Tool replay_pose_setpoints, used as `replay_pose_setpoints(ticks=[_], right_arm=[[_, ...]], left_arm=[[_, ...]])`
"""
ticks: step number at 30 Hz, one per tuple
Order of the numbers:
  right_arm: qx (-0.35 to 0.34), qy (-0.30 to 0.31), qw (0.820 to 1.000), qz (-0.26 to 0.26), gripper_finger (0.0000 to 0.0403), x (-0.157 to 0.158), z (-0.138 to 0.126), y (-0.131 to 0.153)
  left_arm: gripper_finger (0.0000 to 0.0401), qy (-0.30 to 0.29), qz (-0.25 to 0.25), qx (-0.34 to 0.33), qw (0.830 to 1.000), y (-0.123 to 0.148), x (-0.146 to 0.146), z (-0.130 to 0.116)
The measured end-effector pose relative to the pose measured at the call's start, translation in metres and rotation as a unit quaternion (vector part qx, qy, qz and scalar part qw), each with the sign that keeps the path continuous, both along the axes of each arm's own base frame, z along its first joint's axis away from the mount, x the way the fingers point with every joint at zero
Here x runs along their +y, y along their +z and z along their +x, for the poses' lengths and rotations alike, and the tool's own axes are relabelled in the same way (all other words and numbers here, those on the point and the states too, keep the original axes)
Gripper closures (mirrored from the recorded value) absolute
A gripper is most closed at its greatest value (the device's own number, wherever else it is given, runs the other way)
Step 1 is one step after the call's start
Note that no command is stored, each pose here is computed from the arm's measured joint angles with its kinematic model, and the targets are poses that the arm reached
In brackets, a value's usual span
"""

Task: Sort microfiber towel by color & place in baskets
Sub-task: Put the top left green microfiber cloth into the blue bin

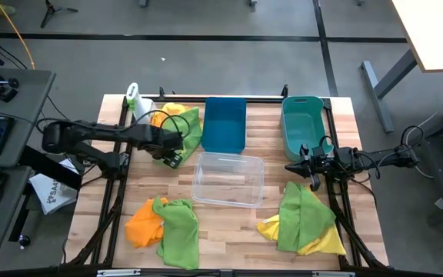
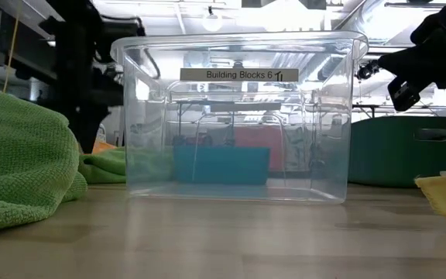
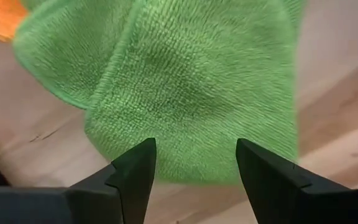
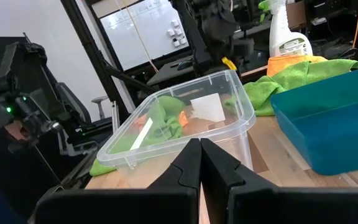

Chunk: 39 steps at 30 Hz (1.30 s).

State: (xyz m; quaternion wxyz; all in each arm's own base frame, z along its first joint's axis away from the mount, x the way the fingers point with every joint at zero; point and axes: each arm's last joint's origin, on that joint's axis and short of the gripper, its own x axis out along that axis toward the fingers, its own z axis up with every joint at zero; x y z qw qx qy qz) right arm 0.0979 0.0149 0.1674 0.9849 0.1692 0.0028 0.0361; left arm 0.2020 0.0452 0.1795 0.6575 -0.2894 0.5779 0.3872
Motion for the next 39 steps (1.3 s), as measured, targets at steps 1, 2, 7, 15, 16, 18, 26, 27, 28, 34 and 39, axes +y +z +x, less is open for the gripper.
replay_pose_setpoints(ticks=[1,2,7,15,16,18,26,27,28,34,39], right_arm=[[0.0,0.0,1.0,0.0,0.0402,0.0,0.0,0.0],[0.0,0.0,1.0,0.0,0.0402,0.0,0.0,0.0],[0.0,0.0,1.0,0.0,0.0402,0.0,0.0,0.0],[0.0,0.0,1.0,0.0,0.0402,0.0,0.0,0.0],[0.0,0.0,1.0,0.0,0.0402,0.0,0.0,0.0],[0.0,0.0,1.0,0.0,0.0402,0.0,0.0,0.0],[0.0,0.0,1.0,0.0,0.0402,0.0,0.0,0.0],[0.0,0.0,1.0,0.0,0.0402,0.0,0.0,0.0],[0.0,0.0,1.0,0.0,0.0402,0.0,0.0,0.0],[0.0,0.0,1.0,0.0,0.0402,0.0,0.0,0.0],[0.0,0.001,1.0,0.0,0.0402,0.0,0.0,0.0]], left_arm=[[0.019,-0.001,-0.002,0.012,1.0,-0.005,0.0,0.002],[0.019,-0.006,-0.005,0.025,1.0,-0.009,0.001,0.004],[0.019,-0.041,-0.022,0.061,0.997,-0.027,0.002,0.011],[0.0311,-0.078,-0.02,0.045,0.996,-0.028,0.002,0.016],[0.0347,-0.084,-0.019,0.039,0.995,-0.026,0.002,0.015],[0.0386,-0.087,-0.019,0.022,0.996,-0.017,0.001,0.014],[0.0399,-0.077,0.045,-0.15,0.985,0.104,0.0,0.002],[0.04,-0.072,0.068,-0.184,0.978,0.124,0.0,-0.001],[0.04,-0.067,0.094,-0.215,0.97,0.145,0.001,-0.004],[0.04,-0.083,0.259,-0.388,0.88,0.248,0.007,-0.004],[0.0401,-0.146,0.356,-0.491,0.782,0.289,0.023,0.025]])
